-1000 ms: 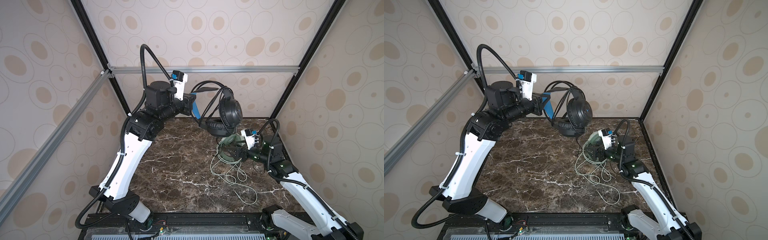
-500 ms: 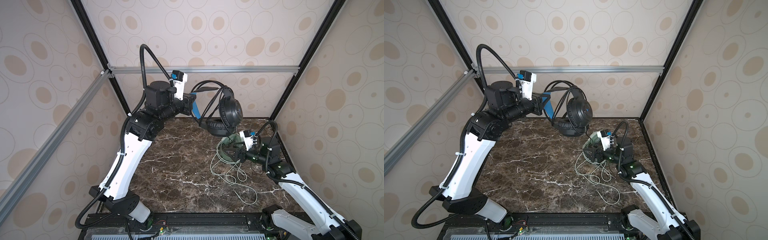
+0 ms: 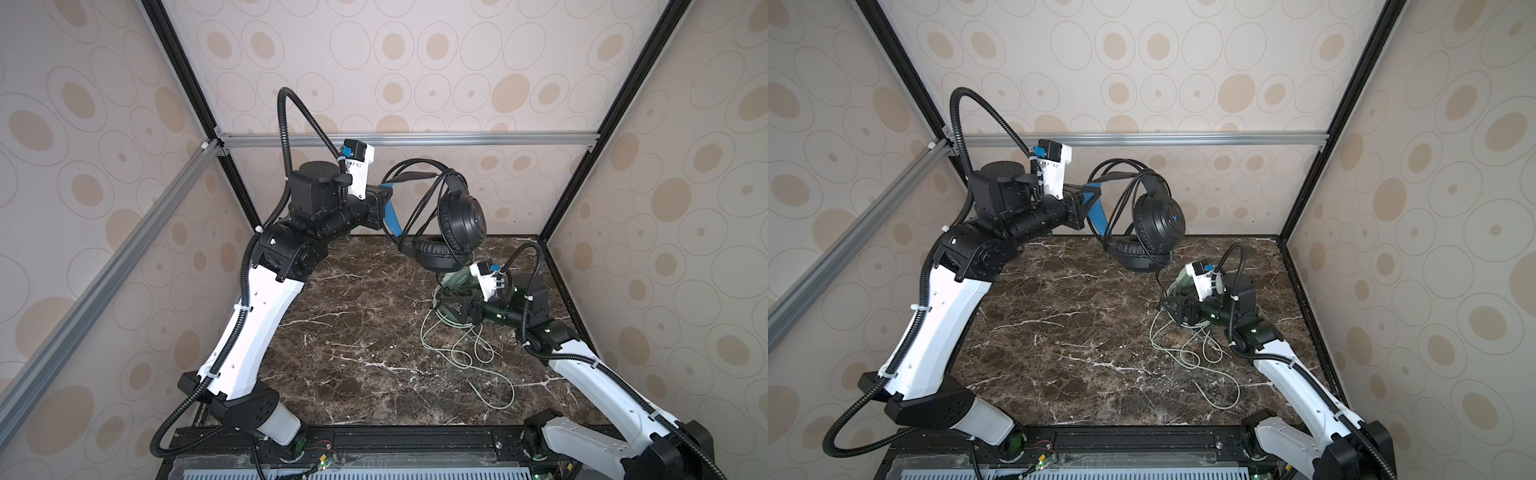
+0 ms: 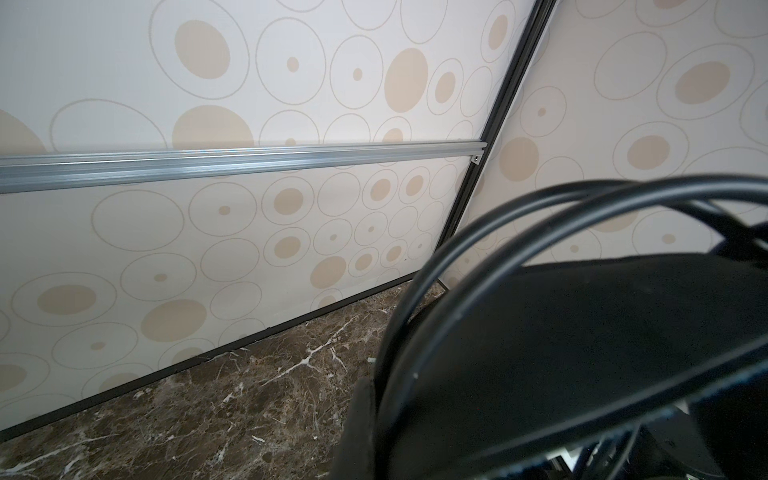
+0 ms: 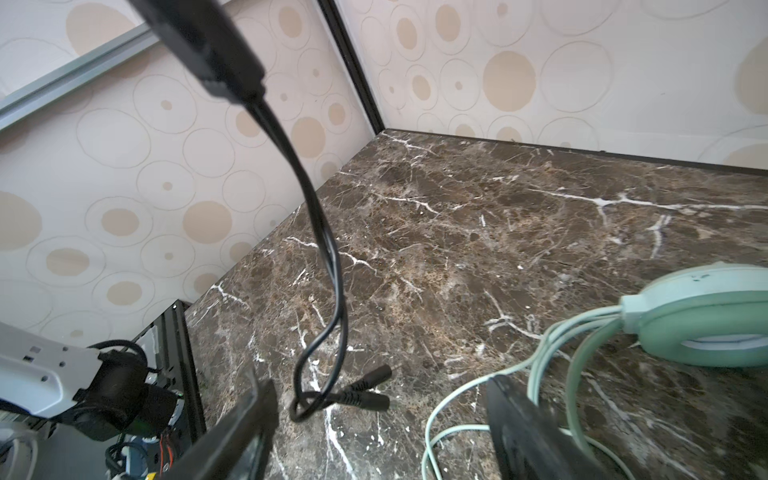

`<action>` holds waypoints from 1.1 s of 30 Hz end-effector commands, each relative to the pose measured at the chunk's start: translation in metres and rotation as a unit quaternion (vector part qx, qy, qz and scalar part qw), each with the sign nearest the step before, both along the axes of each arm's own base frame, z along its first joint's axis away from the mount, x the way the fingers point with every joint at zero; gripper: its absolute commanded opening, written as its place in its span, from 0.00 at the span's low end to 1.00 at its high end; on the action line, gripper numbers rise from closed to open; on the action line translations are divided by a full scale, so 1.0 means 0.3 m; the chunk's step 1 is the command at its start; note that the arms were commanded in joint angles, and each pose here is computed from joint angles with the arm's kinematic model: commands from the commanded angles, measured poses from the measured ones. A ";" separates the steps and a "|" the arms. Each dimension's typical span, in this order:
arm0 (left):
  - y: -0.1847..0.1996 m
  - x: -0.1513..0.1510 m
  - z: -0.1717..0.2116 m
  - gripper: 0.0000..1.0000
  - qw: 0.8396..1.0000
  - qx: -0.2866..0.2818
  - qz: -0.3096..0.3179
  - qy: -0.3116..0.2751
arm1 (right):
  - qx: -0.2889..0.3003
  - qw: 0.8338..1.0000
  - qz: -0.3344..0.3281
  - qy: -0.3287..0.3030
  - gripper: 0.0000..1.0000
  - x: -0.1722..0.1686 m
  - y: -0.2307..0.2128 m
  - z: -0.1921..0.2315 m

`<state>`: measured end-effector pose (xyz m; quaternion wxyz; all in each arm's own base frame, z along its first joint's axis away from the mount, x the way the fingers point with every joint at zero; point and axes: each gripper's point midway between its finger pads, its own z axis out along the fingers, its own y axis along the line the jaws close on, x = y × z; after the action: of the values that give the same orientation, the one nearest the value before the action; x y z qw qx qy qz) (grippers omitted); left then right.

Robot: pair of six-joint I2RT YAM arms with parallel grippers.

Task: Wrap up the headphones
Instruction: 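Grasp the black cable with the right gripper and lift it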

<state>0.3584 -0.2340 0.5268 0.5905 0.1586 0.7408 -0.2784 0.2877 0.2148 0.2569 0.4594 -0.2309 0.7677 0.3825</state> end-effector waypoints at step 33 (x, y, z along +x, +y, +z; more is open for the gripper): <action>0.063 -0.053 0.187 0.00 0.995 -0.078 0.008 -0.058 | -0.057 0.997 -0.047 -0.037 0.02 0.103 -0.009 -0.027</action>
<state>0.3616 -0.2302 0.5344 0.5995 0.1467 0.7327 -0.2867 0.3148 0.2201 0.2342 0.4713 -0.2328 0.7815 0.3360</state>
